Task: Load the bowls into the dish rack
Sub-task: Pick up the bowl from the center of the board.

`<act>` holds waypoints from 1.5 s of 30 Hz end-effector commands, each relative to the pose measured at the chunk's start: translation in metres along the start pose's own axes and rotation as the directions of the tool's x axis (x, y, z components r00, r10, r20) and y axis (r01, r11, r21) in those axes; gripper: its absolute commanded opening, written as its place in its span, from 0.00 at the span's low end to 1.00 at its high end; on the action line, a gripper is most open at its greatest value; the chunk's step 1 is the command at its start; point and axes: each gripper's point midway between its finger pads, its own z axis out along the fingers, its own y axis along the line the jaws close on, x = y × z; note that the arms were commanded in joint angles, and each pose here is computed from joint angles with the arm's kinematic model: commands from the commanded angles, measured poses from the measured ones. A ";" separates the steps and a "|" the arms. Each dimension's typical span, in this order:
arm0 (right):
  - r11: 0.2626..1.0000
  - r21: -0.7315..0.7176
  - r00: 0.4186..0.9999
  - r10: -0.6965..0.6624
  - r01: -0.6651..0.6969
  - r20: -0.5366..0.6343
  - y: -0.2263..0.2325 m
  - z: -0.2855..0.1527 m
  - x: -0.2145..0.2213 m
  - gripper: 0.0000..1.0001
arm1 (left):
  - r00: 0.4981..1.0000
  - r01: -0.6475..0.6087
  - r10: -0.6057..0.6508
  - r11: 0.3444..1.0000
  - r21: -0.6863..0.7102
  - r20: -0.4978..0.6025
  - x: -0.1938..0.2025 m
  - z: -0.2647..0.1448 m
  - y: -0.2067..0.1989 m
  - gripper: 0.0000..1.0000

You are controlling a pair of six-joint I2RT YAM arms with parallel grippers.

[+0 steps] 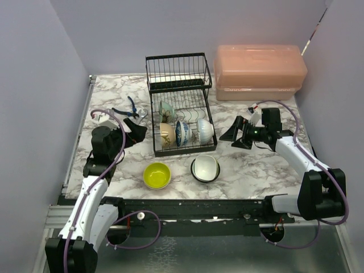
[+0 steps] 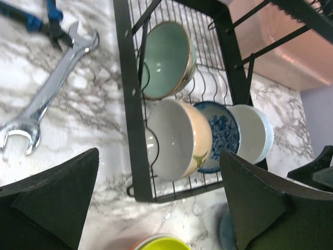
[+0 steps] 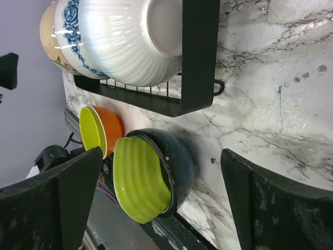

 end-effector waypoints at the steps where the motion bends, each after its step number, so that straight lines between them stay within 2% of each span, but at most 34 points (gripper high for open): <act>1: 1.000 -0.016 1.000 -0.004 0.004 -0.013 0.003 -0.002 0.009 1.00 | 0.987 0.085 -0.088 0.996 -0.027 -0.137 0.039 -0.017 0.006 0.94; 7: 1.000 -0.017 1.000 0.001 -0.002 -0.023 0.000 0.000 0.013 1.00 | 0.959 0.153 -0.147 0.988 0.007 -0.244 0.074 -0.023 -0.006 0.84; 11: 1.000 -0.015 1.000 0.004 -0.004 -0.023 -0.001 0.001 0.013 1.00 | 0.933 0.147 -0.130 0.989 0.026 -0.335 0.099 -0.024 -0.021 0.79; 15: 1.000 -0.009 1.000 0.009 -0.009 -0.026 -0.002 0.001 0.013 1.00 | 0.912 0.091 -0.070 0.995 0.033 -0.405 0.116 -0.028 -0.034 0.75; 24: 1.000 -0.001 0.999 0.020 -0.020 -0.027 -0.006 0.003 0.014 1.00 | 0.830 -0.158 0.144 0.987 0.019 -0.539 0.139 -0.046 -0.044 0.72; 28: 1.000 0.007 0.999 0.025 -0.024 -0.033 -0.008 0.004 0.015 1.00 | 0.811 -0.201 0.206 0.977 0.070 -0.548 0.149 -0.045 -0.066 0.72; 35: 1.000 0.018 0.999 0.023 -0.023 -0.022 -0.009 0.003 0.014 1.00 | 0.769 -0.256 0.335 0.942 0.217 -0.545 0.176 -0.038 -0.129 0.72; 41: 0.999 0.029 0.999 0.022 -0.022 -0.027 -0.011 0.002 0.016 1.00 | 0.746 -0.226 0.408 0.899 0.375 -0.527 0.206 -0.039 -0.192 0.69; 45: 0.999 0.035 0.999 0.027 -0.026 -0.027 -0.013 0.002 0.018 1.00 | 0.744 -0.167 0.413 0.876 0.453 -0.524 0.224 -0.041 -0.226 0.60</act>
